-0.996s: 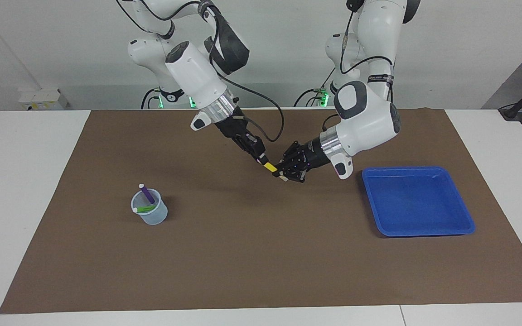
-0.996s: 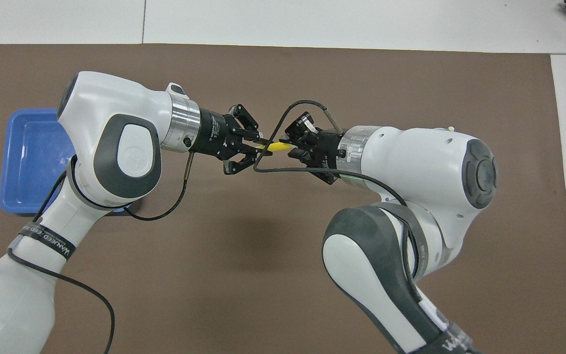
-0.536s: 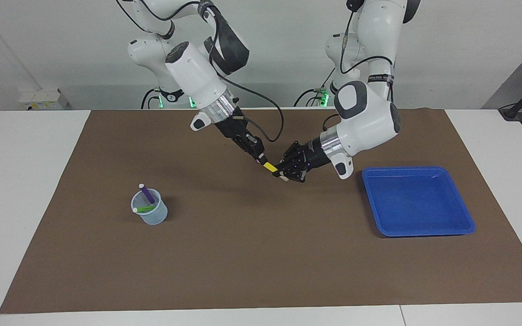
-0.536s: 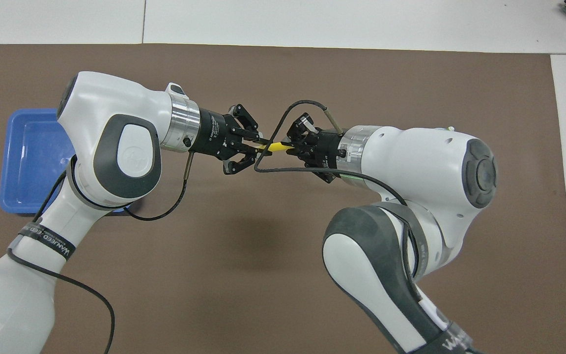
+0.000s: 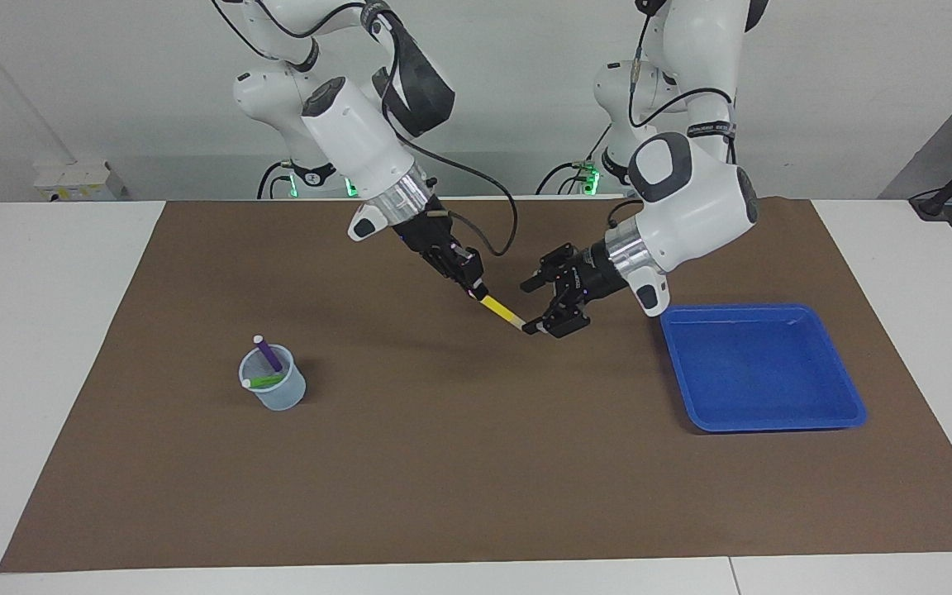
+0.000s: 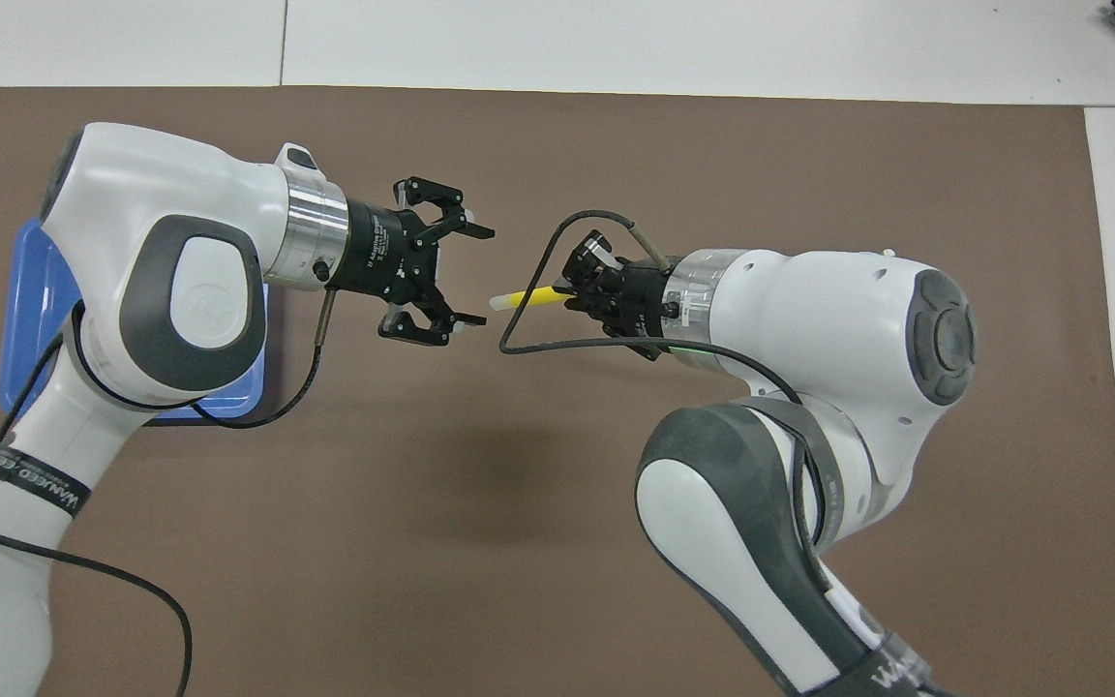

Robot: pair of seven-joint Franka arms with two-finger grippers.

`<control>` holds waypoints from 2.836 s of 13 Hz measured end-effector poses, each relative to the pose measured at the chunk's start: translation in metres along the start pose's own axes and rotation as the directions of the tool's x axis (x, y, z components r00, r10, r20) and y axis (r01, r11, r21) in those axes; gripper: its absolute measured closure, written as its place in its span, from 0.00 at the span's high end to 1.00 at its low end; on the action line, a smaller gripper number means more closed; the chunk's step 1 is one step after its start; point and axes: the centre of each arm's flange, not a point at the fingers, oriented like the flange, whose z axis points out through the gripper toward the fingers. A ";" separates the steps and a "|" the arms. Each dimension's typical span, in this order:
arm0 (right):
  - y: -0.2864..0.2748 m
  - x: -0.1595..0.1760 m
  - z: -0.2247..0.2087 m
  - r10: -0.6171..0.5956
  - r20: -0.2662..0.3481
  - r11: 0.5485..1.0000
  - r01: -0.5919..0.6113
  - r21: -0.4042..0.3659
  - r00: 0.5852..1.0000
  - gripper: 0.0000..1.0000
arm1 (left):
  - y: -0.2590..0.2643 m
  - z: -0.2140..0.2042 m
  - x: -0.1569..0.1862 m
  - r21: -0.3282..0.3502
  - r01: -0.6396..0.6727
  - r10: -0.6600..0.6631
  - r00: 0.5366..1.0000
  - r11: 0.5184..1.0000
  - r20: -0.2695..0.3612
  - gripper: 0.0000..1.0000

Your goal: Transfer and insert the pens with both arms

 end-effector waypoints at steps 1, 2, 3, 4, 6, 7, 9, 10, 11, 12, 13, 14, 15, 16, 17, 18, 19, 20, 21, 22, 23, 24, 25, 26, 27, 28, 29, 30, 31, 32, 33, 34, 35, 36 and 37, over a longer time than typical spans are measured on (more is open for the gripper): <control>0.003 0.002 0.001 -0.082 -0.001 0.996 0.082 -0.028 0.997 0.18 | -0.003 -0.012 0.013 0.043 -0.064 0.067 0.995 0.997 -0.077 1.00; 0.007 0.007 0.000 -0.161 -0.008 0.985 0.161 -0.070 0.987 0.18 | -0.006 -0.027 0.026 0.079 -0.125 0.134 0.983 0.989 -0.125 1.00; 0.012 0.014 -0.001 -0.235 -0.009 0.966 0.233 -0.115 0.972 0.18 | -0.007 -0.043 0.039 0.102 -0.182 0.195 0.970 0.978 -0.143 1.00; 0.019 0.022 -0.003 -0.307 -0.001 0.940 0.303 -0.157 0.952 0.18 | -0.009 -0.062 0.054 0.113 -0.238 0.253 0.957 0.965 -0.145 1.00; 0.032 0.042 -0.009 -0.434 0.032 0.875 0.430 -0.221 0.900 0.18 | -0.013 -0.091 0.077 0.130 -0.324 0.341 0.928 0.937 -0.152 1.00; 0.041 0.055 -0.014 -0.495 0.052 0.833 0.491 -0.255 0.867 0.18 | -0.015 -0.097 0.083 0.152 -0.358 0.382 0.907 0.921 -0.177 1.00; 0.057 0.082 -0.030 -0.614 0.100 0.725 0.610 -0.321 0.783 0.18 | -0.017 -0.100 0.081 0.225 -0.410 0.459 0.853 0.884 -0.250 1.00; 0.064 0.094 -0.040 -0.660 0.123 0.675 0.657 -0.337 0.741 0.18 | -0.017 -0.100 0.076 0.250 -0.425 0.484 0.831 0.870 -0.274 1.00; 0.070 0.105 -0.050 -0.699 0.147 0.626 0.699 -0.345 0.699 0.18 | -0.018 -0.101 0.072 0.263 -0.437 0.502 0.817 0.860 -0.285 1.00; 0.076 0.114 -0.061 -0.738 0.168 0.576 0.739 -0.350 0.654 0.18 | -0.019 -0.103 0.070 0.270 -0.452 0.519 0.805 0.850 -0.288 1.00; 0.082 0.124 -0.073 -0.774 0.192 0.516 0.777 -0.360 0.603 0.18 | -0.019 -0.106 0.071 0.276 -0.469 0.538 0.792 0.839 -0.288 1.00; 0.088 0.134 -0.085 -0.801 0.217 0.462 0.807 -0.368 0.558 0.18 | -0.019 -0.108 0.073 0.281 -0.482 0.552 0.784 0.830 -0.286 1.00; 0.094 0.143 -0.096 -0.822 0.242 0.413 0.832 -0.369 0.515 0.18 | -0.019 -0.110 0.076 0.283 -0.490 0.560 0.778 0.825 -0.285 1.00; 0.100 0.150 -0.107 -0.838 0.266 0.368 0.854 -0.367 0.475 0.18 | -0.019 -0.111 0.077 0.285 -0.498 0.568 0.772 0.819 -0.284 1.00; 0.105 0.158 -0.118 -0.854 0.286 0.322 0.873 -0.367 0.435 0.18 | -0.019 -0.112 0.077 0.289 -0.509 0.581 0.764 0.810 -0.281 1.00; 0.111 0.167 -0.128 -0.868 0.304 0.275 0.888 -0.368 0.394 0.18 | -0.018 -0.112 0.078 0.297 -0.529 0.602 0.749 0.795 -0.277 1.00; 0.118 0.175 -0.137 -0.876 0.317 0.239 0.899 -0.365 0.362 0.18 | -0.018 -0.113 0.079 0.315 -0.557 0.636 0.721 0.769 -0.277 1.00; 0.125 0.183 -0.143 -0.881 0.326 0.218 0.906 -0.362 0.342 0.18 | -0.018 -0.117 0.083 0.350 -0.594 0.686 0.673 0.724 -0.277 1.00; 0.130 0.188 -0.147 -0.882 0.331 0.211 0.908 -0.361 0.336 0.18 | -0.017 -0.124 0.088 0.393 -0.625 0.735 0.618 0.674 -0.277 1.00; 0.133 0.191 -0.147 -0.882 0.331 0.210 0.908 -0.362 0.336 0.18 | -0.016 -0.135 0.092 0.435 -0.643 0.773 0.572 0.631 -0.276 1.00; 0.135 0.193 -0.144 -0.884 0.325 0.209 0.907 -0.366 0.335 0.18 | -0.015 -0.147 0.091 0.468 -0.660 0.806 0.531 0.588 -0.263 1.00; 0.138 0.195 -0.139 -0.887 0.320 0.207 0.906 -0.369 0.334 0.18 | -0.013 -0.160 0.086 0.499 -0.680 0.840 0.484 0.537 -0.245 1.00; 0.143 0.198 -0.131 -0.889 0.315 0.207 0.904 -0.373 0.333 0.18 | -0.014 -0.174 0.081 0.531 -0.696 0.872 0.437 0.483 -0.219 1.00; 0.148 0.201 -0.123 -0.889 0.312 0.207 0.903 -0.376 0.334 0.18 | -0.015 -0.187 0.080 0.554 -0.711 0.898 0.397 0.433 -0.192 1.00; 0.152 0.204 -0.115 -0.890 0.309 0.208 0.902 -0.379 0.335 0.18 | -0.016 -0.204 0.079 0.566 -0.726 0.917 0.362 0.391 -0.169 1.00; 0.156 0.207 -0.109 -0.889 0.310 0.209 0.901 -0.379 0.336 0.18 | -0.019 -0.219 0.076 0.581 -0.730 0.929 0.338 0.360 -0.151 1.00; 0.158 0.208 -0.105 -0.888 0.313 0.210 0.902 -0.378 0.338 0.18 | -0.022 -0.231 0.072 0.601 -0.724 0.936 0.325 0.340 -0.137 1.00; 0.158 0.208 -0.104 -0.887 0.314 0.210 0.902 -0.377 0.338 0.25 | -0.027 -0.241 0.063 0.617 -0.719 0.942 0.312 0.320 -0.125 1.00; 0.158 0.208 -0.105 -0.887 0.314 0.210 0.902 -0.378 0.338 0.37 | -0.033 -0.252 0.050 0.628 -0.721 0.951 0.290 0.293 -0.112 1.00; 0.158 0.208 -0.105 -0.887 0.313 0.211 0.901 -0.378 0.339 0.47 | -0.042 -0.263 0.033 0.637 -0.725 0.960 0.262 0.264 -0.100 1.00; 0.157 0.207 -0.106 -0.888 0.311 0.212 0.901 -0.379 0.340 0.59 | -0.050 -0.271 0.020 0.642 -0.727 0.966 0.240 0.243 -0.094 1.00; 0.155 0.205 -0.108 -0.886 0.310 0.218 0.899 -0.379 0.345 0.72 | -0.057 -0.276 0.010 0.646 -0.727 0.969 0.228 0.231 -0.090 1.00; 0.153 0.202 -0.112 -0.881 0.314 0.226 0.898 -0.376 0.353 0.82 | -0.063 -0.280 0.004 0.650 -0.726 0.971 0.225 0.225 -0.085 1.00; 0.150 0.199 -0.118 -0.877 0.317 0.233 0.897 -0.375 0.360 0.94 | -0.069 -0.284 0.000 0.653 -0.725 0.973 0.218 0.217 -0.081 1.00; 0.146 0.194 -0.127 -0.873 0.325 0.237 0.898 -0.370 0.364 1.00 | -0.073 -0.283 -0.001 0.657 -0.725 0.975 0.208 0.205 -0.074 1.00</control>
